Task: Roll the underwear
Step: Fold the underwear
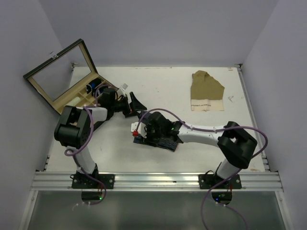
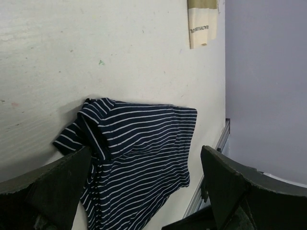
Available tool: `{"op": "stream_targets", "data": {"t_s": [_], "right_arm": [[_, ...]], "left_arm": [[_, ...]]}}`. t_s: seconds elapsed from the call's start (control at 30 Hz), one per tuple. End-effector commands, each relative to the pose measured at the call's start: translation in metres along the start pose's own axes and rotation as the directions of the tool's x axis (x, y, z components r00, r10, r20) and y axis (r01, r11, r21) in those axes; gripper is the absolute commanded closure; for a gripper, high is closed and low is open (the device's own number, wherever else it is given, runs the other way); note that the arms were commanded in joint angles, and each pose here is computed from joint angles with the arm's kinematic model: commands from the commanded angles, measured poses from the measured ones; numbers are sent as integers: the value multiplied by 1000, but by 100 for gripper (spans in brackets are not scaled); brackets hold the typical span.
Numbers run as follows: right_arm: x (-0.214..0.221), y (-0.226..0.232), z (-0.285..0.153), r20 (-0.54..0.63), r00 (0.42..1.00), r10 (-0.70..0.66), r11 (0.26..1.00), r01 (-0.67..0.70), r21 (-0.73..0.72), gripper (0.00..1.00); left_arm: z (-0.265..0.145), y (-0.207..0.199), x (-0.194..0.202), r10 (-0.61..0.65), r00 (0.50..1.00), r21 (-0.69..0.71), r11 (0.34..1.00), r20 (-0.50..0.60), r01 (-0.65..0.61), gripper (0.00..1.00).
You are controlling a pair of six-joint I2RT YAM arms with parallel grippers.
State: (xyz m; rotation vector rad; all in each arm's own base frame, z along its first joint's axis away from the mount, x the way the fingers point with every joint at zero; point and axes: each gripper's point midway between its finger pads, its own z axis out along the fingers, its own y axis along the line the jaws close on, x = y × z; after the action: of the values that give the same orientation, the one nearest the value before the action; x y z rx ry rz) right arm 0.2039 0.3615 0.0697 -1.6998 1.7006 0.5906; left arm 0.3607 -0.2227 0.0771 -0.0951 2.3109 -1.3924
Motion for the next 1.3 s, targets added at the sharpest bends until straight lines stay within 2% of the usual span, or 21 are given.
{"op": "stream_targets", "data": {"t_s": [0.0, 0.3, 0.47, 0.8, 1.27], "right_arm": [[-9, -35, 11, 38, 995, -92, 986, 86, 145, 49], [-12, -42, 23, 67, 995, -68, 986, 56, 158, 44], [-19, -38, 31, 92, 995, -34, 993, 24, 112, 45], [-35, -33, 45, 132, 991, -21, 999, 18, 27, 54], [-21, -32, 68, 96, 994, -43, 999, 43, 2, 56]], "left_arm": [[5, -3, -8, 34, 999, -17, 999, 19, -34, 0], [11, 9, -2, 15, 1000, -38, 999, -11, -16, 0], [13, 22, 3, -4, 1000, -80, 997, -23, 2, 0], [16, 30, 6, -24, 999, -99, 995, -31, 21, 0], [18, 31, 7, -39, 999, -96, 995, -33, 36, 0]]}}
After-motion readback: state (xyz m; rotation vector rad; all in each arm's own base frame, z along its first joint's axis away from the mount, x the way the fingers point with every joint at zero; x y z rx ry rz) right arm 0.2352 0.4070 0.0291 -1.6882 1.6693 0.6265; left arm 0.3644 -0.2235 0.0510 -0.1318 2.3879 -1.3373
